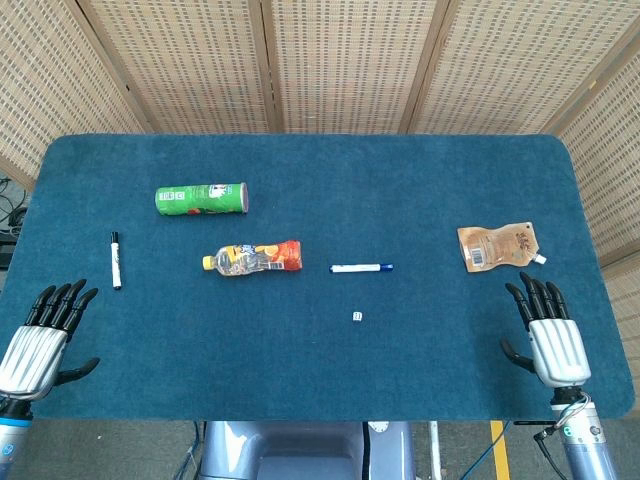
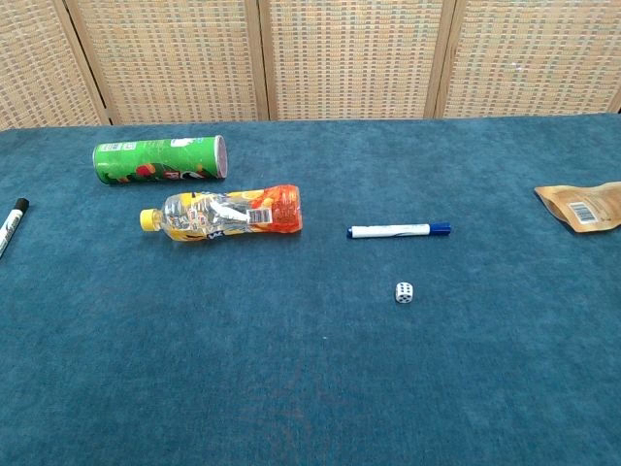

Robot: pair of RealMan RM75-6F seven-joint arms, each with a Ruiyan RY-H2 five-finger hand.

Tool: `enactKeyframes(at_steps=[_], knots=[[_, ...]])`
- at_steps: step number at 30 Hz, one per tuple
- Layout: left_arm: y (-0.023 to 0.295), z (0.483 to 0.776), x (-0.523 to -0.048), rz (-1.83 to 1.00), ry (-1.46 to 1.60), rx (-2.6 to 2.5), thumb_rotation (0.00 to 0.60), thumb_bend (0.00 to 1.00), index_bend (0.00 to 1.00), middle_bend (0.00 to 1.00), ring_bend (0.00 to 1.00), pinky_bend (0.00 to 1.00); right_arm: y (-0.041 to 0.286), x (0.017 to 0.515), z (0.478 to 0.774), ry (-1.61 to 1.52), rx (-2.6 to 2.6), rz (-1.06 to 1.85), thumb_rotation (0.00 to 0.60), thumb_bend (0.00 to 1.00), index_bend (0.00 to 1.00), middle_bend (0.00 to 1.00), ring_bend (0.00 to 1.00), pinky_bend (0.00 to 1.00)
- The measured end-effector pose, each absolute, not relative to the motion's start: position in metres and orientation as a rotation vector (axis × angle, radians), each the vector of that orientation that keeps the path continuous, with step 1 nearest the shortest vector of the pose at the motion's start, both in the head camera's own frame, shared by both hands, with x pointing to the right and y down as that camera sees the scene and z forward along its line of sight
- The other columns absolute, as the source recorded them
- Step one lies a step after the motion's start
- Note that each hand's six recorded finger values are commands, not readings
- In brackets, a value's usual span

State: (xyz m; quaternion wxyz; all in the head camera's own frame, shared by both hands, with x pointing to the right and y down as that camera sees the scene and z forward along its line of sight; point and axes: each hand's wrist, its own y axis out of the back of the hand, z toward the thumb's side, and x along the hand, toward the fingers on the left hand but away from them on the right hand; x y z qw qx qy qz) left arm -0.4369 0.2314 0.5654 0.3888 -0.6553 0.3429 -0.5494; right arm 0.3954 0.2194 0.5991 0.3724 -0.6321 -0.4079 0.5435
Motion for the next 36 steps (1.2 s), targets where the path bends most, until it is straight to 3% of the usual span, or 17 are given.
enactKeyframes(at_steps=[20,36], knots=[[0.232,0.565,-0.435,-1.391,0.876,-1.688,0.600,0.18,0.00,0.00,0.00,0.00,0.219,0.390,0.599,-1.036,-1.606,1.397,0.600,0.31,0.09,0.00,0.00,0.00],[0.233,0.565,-0.433,-1.390,0.882,-1.715,0.600,0.18,0.00,0.00,0.00,0.00,0.173,0.338,0.594,-0.945,-1.649,1.350,0.600,0.31,0.12,0.00,0.00,0.00]])
